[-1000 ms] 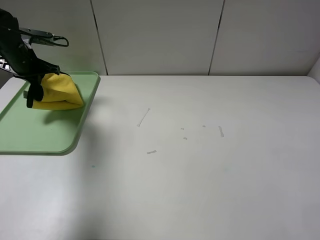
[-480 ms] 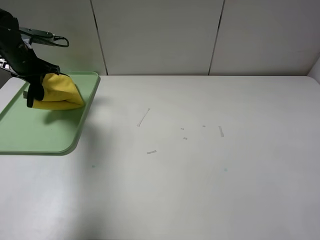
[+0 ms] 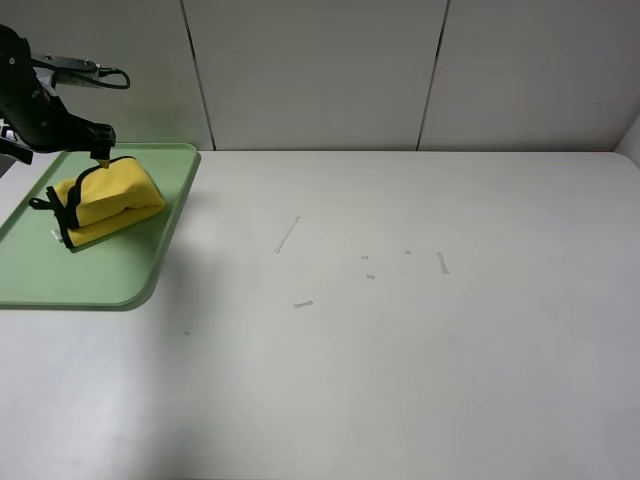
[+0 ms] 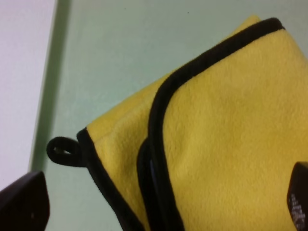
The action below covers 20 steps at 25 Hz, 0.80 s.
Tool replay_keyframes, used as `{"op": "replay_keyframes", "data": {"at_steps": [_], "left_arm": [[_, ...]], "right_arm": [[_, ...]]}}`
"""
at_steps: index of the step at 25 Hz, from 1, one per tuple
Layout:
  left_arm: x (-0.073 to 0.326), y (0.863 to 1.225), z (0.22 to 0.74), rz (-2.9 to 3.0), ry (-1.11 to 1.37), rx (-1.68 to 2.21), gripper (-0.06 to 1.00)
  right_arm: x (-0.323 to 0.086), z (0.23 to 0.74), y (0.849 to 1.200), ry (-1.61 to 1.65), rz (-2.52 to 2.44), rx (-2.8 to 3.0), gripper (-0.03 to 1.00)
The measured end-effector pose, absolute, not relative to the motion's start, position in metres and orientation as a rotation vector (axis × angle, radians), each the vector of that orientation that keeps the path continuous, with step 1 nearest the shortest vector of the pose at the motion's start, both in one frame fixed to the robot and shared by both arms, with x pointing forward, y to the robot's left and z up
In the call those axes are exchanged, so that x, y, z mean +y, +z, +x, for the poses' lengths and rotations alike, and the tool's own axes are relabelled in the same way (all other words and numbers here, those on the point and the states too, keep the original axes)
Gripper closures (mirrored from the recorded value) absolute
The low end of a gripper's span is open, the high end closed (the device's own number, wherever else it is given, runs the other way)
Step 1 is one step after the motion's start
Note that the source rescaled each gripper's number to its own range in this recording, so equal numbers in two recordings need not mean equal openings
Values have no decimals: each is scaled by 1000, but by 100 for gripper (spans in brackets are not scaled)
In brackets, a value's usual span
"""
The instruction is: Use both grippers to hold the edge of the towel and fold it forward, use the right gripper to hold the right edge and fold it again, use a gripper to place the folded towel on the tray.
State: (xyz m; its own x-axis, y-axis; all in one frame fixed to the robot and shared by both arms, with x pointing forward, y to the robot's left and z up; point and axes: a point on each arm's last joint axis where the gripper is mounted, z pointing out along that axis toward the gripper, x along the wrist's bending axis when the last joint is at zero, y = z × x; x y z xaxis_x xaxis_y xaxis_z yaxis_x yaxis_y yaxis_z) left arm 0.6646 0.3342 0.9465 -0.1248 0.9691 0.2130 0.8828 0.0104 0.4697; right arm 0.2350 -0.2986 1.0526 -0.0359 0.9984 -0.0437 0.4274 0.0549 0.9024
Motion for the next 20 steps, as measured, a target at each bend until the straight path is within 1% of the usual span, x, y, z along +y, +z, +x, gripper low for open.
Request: {"op": "replay_keyframes", "data": {"at_steps": [5, 10, 16, 20], "left_arm": [[334, 946, 664, 1958, 755, 2108, -5], [337, 950, 654, 1996, 709, 2205, -6], [339, 988, 637, 1989, 722, 2246, -6], [334, 1025, 620, 1896, 679, 2242, -5]], "right_arm": [[-299, 235, 1053, 947, 1474, 1571, -3], [-299, 235, 1053, 947, 1474, 1571, -3], [-299, 235, 1053, 947, 1474, 1571, -3], [-299, 235, 1053, 947, 1474, 1571, -3]]}}
